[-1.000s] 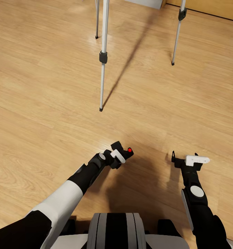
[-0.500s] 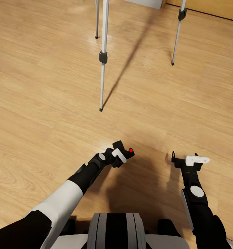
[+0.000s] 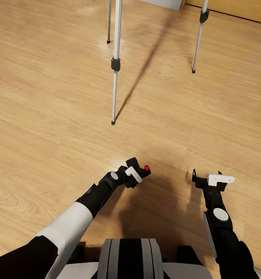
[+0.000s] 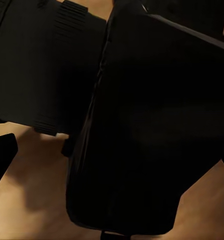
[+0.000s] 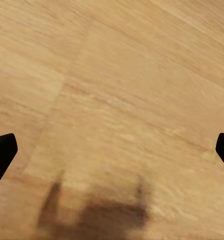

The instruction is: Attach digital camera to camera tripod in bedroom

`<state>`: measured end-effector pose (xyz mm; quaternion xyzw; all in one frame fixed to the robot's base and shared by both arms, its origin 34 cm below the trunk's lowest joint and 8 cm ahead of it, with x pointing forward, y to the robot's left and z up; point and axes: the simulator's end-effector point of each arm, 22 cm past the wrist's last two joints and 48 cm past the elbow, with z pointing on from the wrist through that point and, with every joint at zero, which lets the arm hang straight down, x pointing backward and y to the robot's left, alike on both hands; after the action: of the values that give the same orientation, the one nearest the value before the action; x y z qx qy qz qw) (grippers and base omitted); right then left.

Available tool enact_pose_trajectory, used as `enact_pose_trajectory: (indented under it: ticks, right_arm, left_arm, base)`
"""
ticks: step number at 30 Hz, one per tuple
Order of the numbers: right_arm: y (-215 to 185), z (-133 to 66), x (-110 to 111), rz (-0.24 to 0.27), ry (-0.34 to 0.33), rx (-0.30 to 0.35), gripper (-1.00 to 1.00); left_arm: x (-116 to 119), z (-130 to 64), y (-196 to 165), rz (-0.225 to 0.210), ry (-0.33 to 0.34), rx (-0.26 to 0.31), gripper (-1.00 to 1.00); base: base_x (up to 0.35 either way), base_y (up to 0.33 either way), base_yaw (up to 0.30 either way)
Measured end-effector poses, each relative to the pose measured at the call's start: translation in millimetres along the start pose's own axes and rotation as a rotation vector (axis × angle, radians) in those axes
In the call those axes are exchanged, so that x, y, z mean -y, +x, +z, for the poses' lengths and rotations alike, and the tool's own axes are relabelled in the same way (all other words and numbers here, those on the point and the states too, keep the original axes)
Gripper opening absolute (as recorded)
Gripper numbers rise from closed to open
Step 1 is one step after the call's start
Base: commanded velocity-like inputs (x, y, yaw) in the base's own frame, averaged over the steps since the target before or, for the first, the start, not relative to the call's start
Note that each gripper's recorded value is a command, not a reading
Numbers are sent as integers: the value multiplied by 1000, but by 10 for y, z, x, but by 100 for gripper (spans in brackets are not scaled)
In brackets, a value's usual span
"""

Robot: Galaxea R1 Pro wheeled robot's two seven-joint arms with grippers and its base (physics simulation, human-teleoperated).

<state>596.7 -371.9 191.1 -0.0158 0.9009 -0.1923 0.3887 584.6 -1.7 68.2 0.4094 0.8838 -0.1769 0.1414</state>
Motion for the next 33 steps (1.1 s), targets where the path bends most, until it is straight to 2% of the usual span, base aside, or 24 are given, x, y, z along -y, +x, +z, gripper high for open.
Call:
enact_pose_trajectory:
  ticks: [11, 33]
  right_arm:
    - [4, 0, 0, 0, 0, -1, 100]
    - [6, -1, -5, 1, 0, -1, 100]
  left_arm:
    - [101, 76, 179, 4, 25, -12, 100]
    - [39, 81, 168, 8, 6, -3, 100]
  base:
    - [0, 0, 0]
    - [0, 0, 0]
